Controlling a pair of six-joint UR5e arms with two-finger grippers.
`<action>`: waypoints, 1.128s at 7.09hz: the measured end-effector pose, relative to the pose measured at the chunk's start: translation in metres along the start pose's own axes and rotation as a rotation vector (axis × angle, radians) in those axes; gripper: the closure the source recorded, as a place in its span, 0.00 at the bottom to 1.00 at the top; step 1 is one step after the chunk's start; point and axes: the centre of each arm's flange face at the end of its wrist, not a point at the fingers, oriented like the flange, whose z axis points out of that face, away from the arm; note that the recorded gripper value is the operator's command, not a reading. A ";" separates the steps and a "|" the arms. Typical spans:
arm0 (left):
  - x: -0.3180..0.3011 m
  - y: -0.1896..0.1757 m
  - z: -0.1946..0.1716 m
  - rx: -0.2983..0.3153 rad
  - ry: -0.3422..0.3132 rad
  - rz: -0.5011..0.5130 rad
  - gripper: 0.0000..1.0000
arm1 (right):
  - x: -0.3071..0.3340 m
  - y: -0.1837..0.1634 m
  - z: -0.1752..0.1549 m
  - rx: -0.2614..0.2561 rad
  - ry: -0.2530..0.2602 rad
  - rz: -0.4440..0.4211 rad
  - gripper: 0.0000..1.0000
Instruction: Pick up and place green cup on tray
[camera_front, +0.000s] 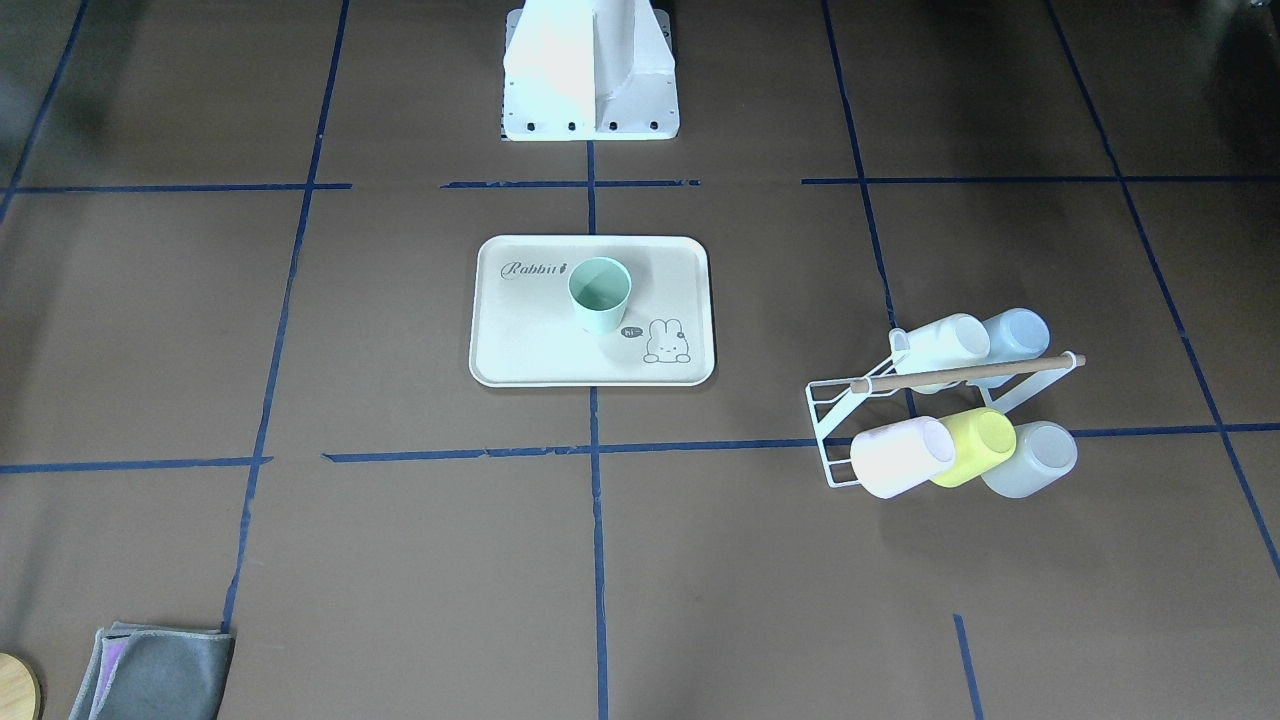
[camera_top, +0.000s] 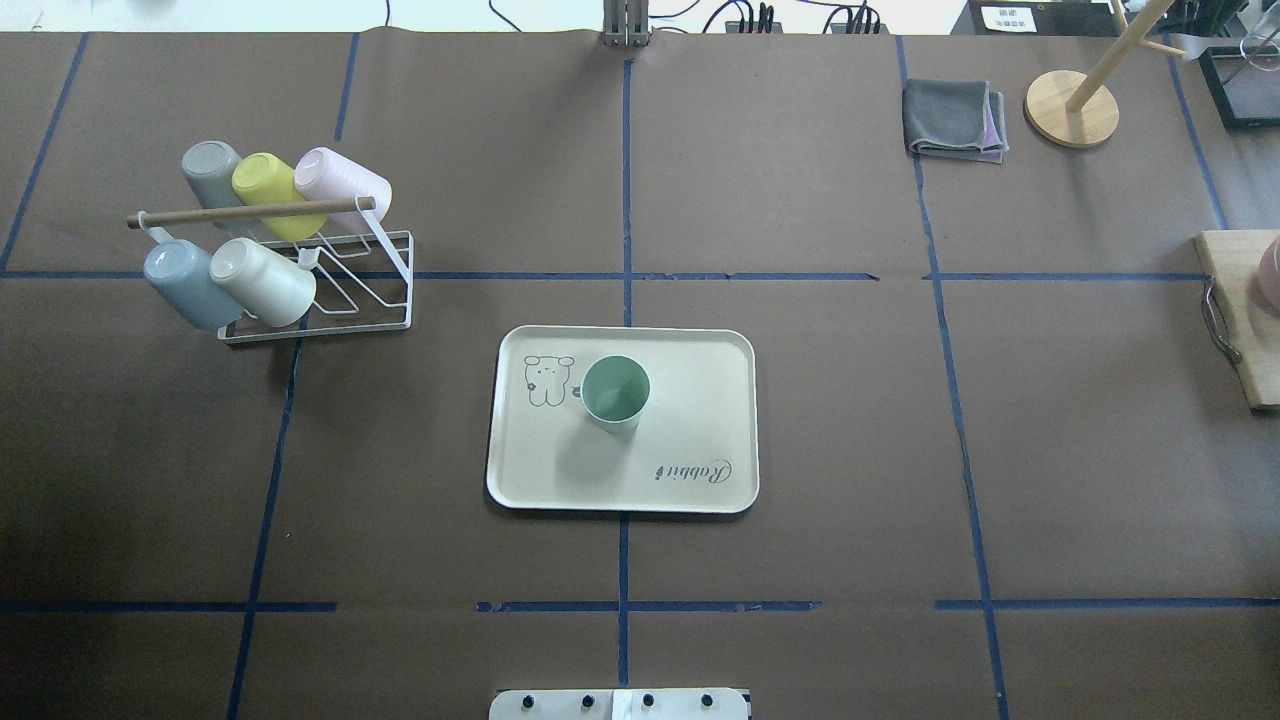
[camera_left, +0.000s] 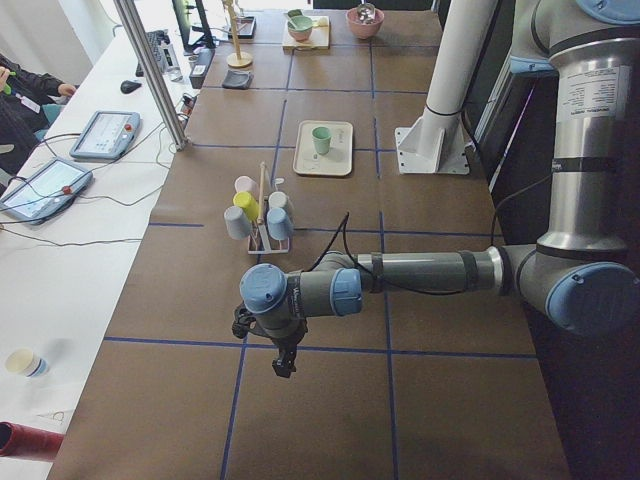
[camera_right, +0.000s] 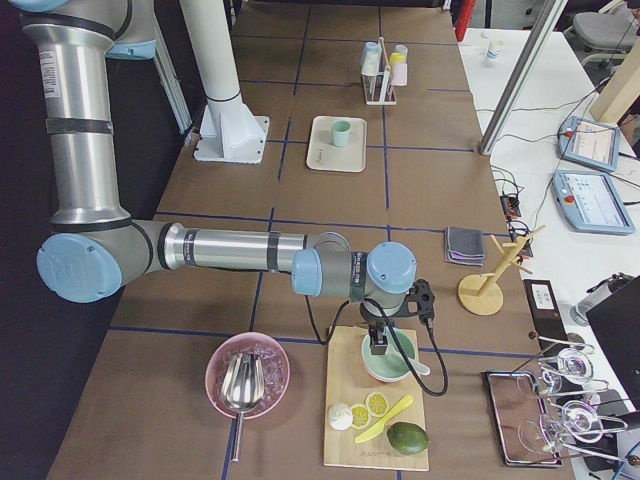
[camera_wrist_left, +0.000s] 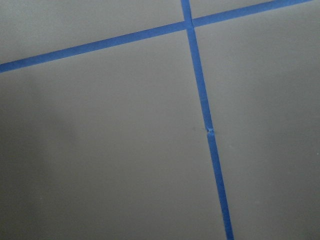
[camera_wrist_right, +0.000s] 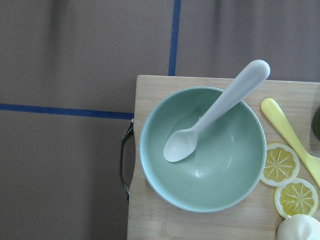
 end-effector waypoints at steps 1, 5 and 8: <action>-0.001 -0.002 -0.009 0.019 0.002 -0.013 0.00 | 0.002 0.001 -0.001 0.003 -0.002 0.019 0.00; 0.000 -0.008 -0.024 0.049 -0.008 -0.056 0.00 | 0.006 0.003 -0.001 0.002 -0.004 0.036 0.00; 0.000 -0.010 -0.025 0.051 -0.009 -0.058 0.00 | 0.007 0.004 0.000 0.000 -0.004 0.038 0.00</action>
